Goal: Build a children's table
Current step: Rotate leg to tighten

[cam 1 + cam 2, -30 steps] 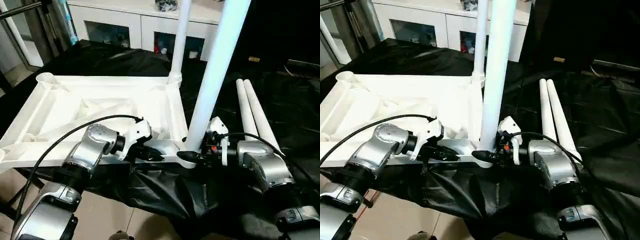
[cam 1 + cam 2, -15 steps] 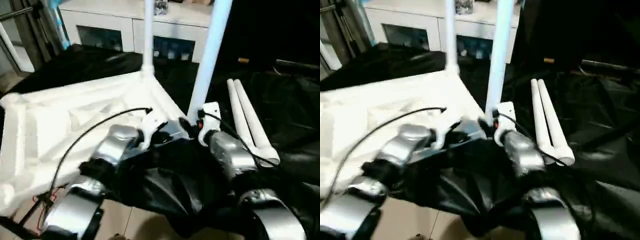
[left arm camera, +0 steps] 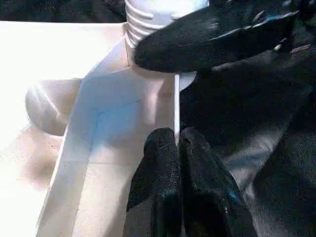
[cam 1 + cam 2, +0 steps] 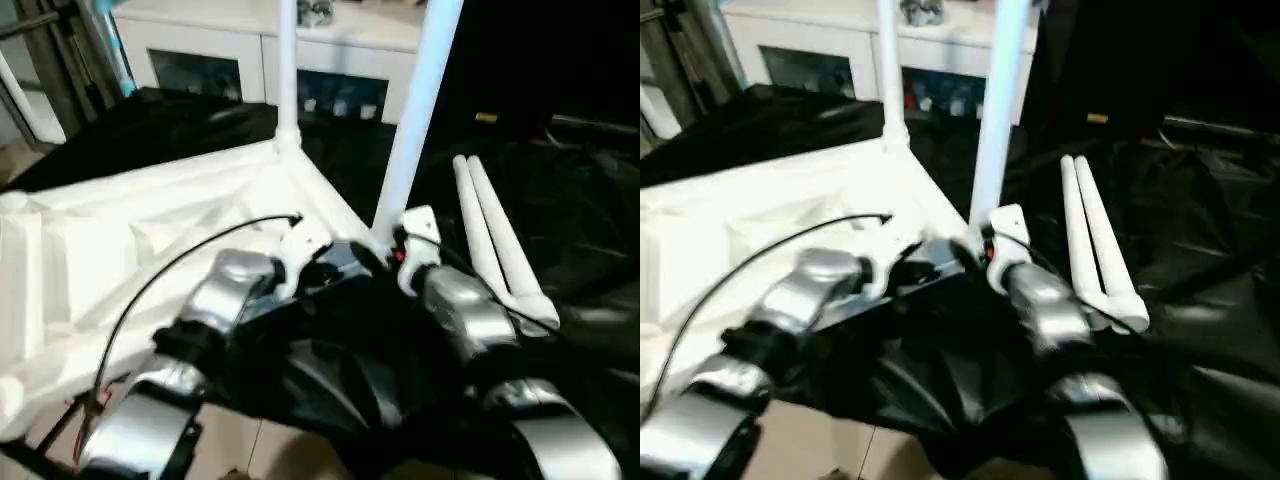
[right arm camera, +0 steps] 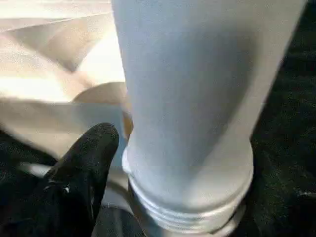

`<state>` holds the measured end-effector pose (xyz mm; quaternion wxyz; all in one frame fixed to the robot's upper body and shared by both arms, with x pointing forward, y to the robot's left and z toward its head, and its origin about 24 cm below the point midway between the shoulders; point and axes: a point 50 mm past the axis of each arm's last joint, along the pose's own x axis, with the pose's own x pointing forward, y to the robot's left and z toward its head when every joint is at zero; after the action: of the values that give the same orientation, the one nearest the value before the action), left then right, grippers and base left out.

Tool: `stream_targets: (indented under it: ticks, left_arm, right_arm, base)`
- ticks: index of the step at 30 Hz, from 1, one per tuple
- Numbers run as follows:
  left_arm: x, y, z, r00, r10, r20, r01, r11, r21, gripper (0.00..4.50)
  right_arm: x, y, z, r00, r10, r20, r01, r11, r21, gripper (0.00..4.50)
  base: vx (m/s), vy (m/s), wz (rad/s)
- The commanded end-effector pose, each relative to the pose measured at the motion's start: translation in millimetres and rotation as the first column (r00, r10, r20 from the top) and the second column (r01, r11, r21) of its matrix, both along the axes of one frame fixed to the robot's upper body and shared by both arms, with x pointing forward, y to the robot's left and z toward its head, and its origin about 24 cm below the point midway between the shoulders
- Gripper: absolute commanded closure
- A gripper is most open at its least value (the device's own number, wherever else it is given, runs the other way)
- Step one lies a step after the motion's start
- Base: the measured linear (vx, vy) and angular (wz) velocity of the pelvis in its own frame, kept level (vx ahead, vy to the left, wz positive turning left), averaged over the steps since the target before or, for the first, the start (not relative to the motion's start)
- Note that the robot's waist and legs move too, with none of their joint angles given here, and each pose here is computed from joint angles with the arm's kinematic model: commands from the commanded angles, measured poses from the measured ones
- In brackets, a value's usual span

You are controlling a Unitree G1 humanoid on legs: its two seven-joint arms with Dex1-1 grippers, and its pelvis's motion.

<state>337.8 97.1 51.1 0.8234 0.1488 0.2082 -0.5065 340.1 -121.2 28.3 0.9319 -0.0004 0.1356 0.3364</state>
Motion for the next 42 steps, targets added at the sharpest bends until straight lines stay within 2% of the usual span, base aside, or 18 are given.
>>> stream_targets:
  ticks: [1,3,6,10,13,14,16,23,25,29,30,31,32,34,36,39,42]
  left_arm:
    - [-7.1,-22,11.9,0.989,-0.14,0.045,0.144,0.984,-0.104,4.5]
    - [-11.9,-16,11.6,0.979,-0.2,0.033,0.203,0.973,-0.111,4.5]
    - [-18.6,-9,11.0,0.962,-0.275,0.004,0.273,0.955,-0.111,4.5]
    - [-20.9,2,10.1,0.948,-0.316,-0.02,0.314,0.945,-0.088,4.5]
    - [-21.2,7,10.5,0.942,-0.333,-0.03,0.33,0.941,-0.077,4.5]
    - [-21.4,7,10.6,0.941,-0.336,-0.032,0.333,0.94,-0.076,4.5]
    - [-21.7,10,11.1,0.938,-0.344,-0.038,0.341,0.937,-0.072,4.5]
    - [-20.6,11,11.6,0.94,-0.339,-0.036,0.336,0.939,-0.073,4.5]
    - [-20.8,10,11.0,0.941,-0.336,-0.035,0.332,0.94,-0.075,4.5]
    - [-18.5,7,9.6,0.956,-0.292,-0.024,0.29,0.954,-0.08,4.5]
    - [-16.2,5,9.5,0.965,-0.263,-0.014,0.262,0.962,-0.078,4.5]
    - [-16.1,5,9.5,0.965,-0.263,-0.014,0.261,0.962,-0.078,4.5]
    - [-11.2,2,9.3,0.978,-0.207,0.001,0.206,0.976,-0.068,4.5]
    - [-2.2,-5,9.4,0.995,-0.1,0.026,0.102,0.993,-0.056,4.5]
    - [3.5,-10,10.0,0.999,-0.031,0.038,0.033,0.998,-0.055,4.5]
    - [12.8,-23,12.7,0.994,0.09,0.064,-0.086,0.994,-0.061,4.5]
    - [15.1,-33,13.9,0.988,0.127,0.084,-0.122,0.991,-0.061,4.5]
  right_arm:
    - [-18.0,27.7,-12.1,0.971,0.232,-0.061,-0.23,0.973,0.03,0.7]
    - [-21.8,19.3,-6.3,0.953,0.3,-0.048,-0.297,0.953,0.066,0.7]
    - [-28.6,9.5,-1.3,0.917,0.397,-0.044,-0.393,0.916,0.075,0.7]
    - [-36.2,0.6,2.1,0.868,0.493,-0.056,-0.49,0.87,0.055,0.7]
    - [-39.1,-0.9,1.8,0.853,0.519,-0.065,-0.517,0.855,0.039,0.7]
    - [-39.5,-0.9,1.7,0.851,0.522,-0.066,-0.52,0.853,0.039,0.94]
    - [-42.6,-0.2,0.6,0.837,0.541,-0.078,-0.539,0.841,0.044,0.94]
    - [-46.2,4.1,-0.2,0.825,0.558,-0.088,-0.554,0.829,0.074,1.6]
    - [-46.6,5.7,-1.3,0.829,0.553,-0.087,-0.548,0.833,0.075,1.65]
    - [-41.4,9.4,-7.6,0.883,0.461,-0.092,-0.458,0.887,0.051,1.71]
    - [-37.6,10.3,-10.3,0.909,0.406,-0.093,-0.404,0.914,0.033,1.71]
    - [-37.6,10.3,-10.3,0.91,0.405,-0.093,-0.404,0.914,0.033,1.71]
    - [-30.1,10.7,-15.0,0.95,0.296,-0.101,-0.298,0.954,-0.005,1.72]
    - [-20.1,13.1,-21.9,0.986,0.123,-0.113,-0.128,0.991,-0.044,1.73]
    - [-14.9,15.4,-25.3,0.992,0.016,-0.124,-0.023,0.998,-0.054,1.73]
    - [-8.4,24.1,-29.2,0.973,-0.144,-0.18,0.14,0.989,-0.037,1.73]
    - [-6.7,36.9,-29.1,0.968,-0.174,-0.181,0.171,0.985,-0.034,1.73]
  base:
    - [0.0,0.0,0.0]
    - [0.0,0.0,0.0]
    - [0.0,0.0,0.0]
    - [0.0,0.0,0.0]
    - [0.0,0.0,0.0]
    - [0.0,0.0,0.0]
    - [0.0,0.0,0.0]
    - [0.0,0.0,0.0]
    - [0.0,0.0,0.0]
    - [0.0,0.0,0.0]
    - [0.0,0.0,0.0]
    - [0.0,0.0,0.0]
    - [0.0,0.0,0.0]
    - [0.0,0.0,0.0]
    - [0.0,0.0,0.0]
    - [0.0,0.0,0.0]
    - [0.0,0.0,0.0]
